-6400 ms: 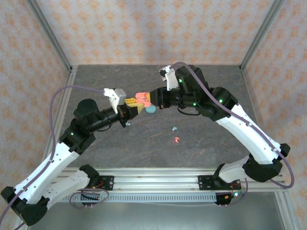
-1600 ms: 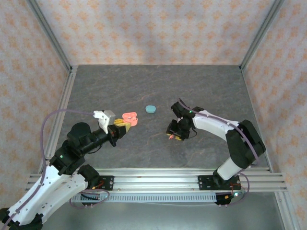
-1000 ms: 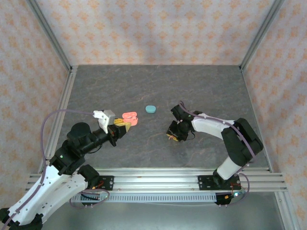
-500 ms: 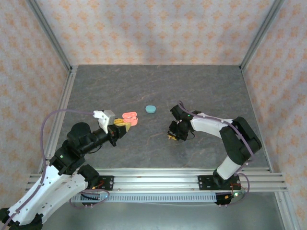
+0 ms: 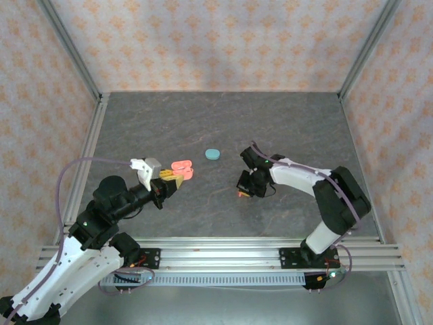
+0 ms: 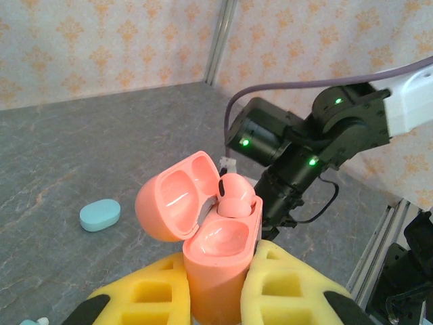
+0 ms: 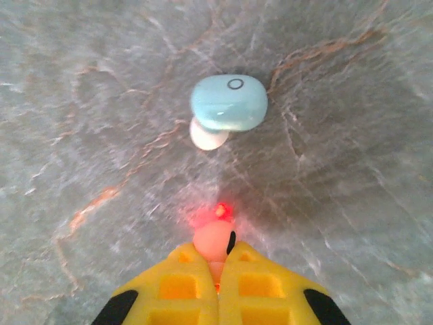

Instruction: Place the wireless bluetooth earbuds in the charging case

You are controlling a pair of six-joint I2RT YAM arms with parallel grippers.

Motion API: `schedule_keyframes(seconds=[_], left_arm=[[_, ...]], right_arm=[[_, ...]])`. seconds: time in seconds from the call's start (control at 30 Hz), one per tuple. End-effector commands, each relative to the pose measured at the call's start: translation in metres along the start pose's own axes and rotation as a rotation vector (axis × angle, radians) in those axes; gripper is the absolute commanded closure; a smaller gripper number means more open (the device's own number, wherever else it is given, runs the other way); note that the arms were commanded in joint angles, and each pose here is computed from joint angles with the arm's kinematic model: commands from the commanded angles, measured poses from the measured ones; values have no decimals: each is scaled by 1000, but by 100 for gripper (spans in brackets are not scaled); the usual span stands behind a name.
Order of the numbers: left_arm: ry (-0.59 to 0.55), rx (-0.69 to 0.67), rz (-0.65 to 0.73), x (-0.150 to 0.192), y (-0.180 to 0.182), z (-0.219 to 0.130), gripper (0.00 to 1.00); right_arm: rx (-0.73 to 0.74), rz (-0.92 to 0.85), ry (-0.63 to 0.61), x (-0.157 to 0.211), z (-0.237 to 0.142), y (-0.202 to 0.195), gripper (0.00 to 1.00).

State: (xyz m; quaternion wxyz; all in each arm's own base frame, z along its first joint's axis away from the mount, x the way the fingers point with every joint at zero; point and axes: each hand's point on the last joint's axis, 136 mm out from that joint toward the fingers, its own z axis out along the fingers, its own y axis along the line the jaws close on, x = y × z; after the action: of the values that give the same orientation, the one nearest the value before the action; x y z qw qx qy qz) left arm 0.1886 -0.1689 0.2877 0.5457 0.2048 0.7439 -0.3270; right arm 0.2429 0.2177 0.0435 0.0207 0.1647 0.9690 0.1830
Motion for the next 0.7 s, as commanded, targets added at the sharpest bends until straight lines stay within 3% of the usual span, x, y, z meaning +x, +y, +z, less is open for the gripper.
schedule_keyframes(seconds=[0.0,0.27,0.53,0.67], left_arm=[[-54,14,22,-13,-4,-1,100],[-109,91,57,-56,-21,19,100],[-170,170,65,-91,-36,34,100],[-198,206,64,-103,-43,36,100]], right_arm=[[-72,-113,-150,-16,-57,31,97],[-354,-364,-386,-22,-189,109,99],[-565,-555,-632,7,-308,154,100],[-688,-678,-679,36,-344,181,100]])
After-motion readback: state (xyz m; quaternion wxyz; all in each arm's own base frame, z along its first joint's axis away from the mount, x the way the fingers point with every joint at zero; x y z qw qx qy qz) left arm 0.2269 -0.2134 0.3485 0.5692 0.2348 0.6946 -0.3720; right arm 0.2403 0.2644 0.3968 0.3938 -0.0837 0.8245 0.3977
